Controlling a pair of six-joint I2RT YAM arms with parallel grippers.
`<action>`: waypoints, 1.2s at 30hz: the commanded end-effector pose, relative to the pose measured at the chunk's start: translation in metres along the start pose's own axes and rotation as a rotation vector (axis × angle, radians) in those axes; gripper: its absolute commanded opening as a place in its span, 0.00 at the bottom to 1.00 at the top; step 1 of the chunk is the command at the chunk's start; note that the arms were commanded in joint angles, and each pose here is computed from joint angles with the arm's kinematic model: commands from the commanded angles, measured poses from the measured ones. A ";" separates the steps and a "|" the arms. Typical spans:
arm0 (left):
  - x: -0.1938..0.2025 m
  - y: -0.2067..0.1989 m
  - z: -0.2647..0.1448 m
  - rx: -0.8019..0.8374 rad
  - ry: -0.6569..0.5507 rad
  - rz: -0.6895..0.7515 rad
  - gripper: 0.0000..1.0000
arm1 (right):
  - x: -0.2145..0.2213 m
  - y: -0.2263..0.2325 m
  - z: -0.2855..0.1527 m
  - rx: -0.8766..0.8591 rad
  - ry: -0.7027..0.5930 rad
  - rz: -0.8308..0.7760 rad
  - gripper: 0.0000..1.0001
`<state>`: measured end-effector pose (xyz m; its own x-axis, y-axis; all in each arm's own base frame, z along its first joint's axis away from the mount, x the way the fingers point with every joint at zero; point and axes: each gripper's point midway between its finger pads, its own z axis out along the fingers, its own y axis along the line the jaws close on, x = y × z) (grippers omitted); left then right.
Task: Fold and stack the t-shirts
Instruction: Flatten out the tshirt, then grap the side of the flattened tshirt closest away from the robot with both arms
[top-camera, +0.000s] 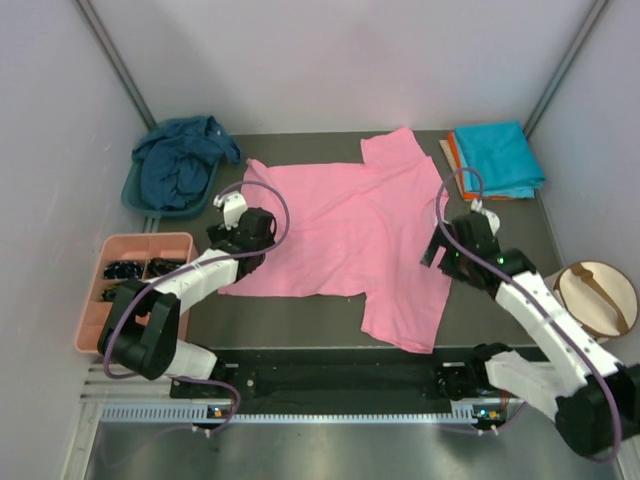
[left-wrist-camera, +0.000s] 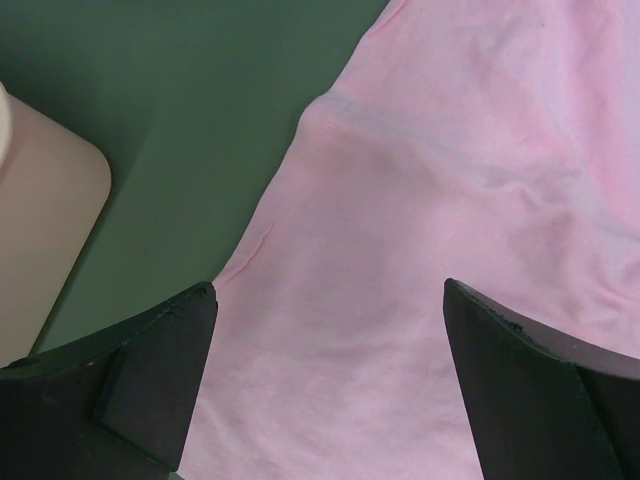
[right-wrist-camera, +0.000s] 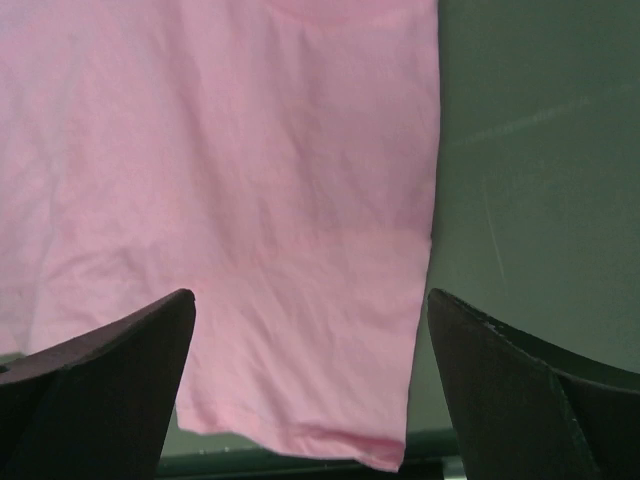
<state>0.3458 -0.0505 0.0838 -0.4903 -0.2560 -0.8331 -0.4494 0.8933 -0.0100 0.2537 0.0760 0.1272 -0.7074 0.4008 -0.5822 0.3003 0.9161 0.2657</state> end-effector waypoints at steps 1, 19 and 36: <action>-0.013 -0.006 -0.004 0.034 -0.031 -0.043 0.99 | 0.041 -0.020 -0.022 0.049 -0.006 0.113 0.98; -0.007 -0.015 -0.002 0.062 0.004 -0.046 0.99 | 0.171 -0.055 -0.029 0.242 0.180 0.095 0.83; 0.000 -0.016 0.000 0.075 0.015 -0.041 0.99 | 0.199 -0.061 -0.024 0.220 0.255 0.119 0.58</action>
<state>0.3466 -0.0633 0.0796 -0.5160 -0.2763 -0.8108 -0.4056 0.9125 -0.0529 0.0791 0.0929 0.0121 -0.7820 0.5201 -0.3434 0.5132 0.8500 0.1187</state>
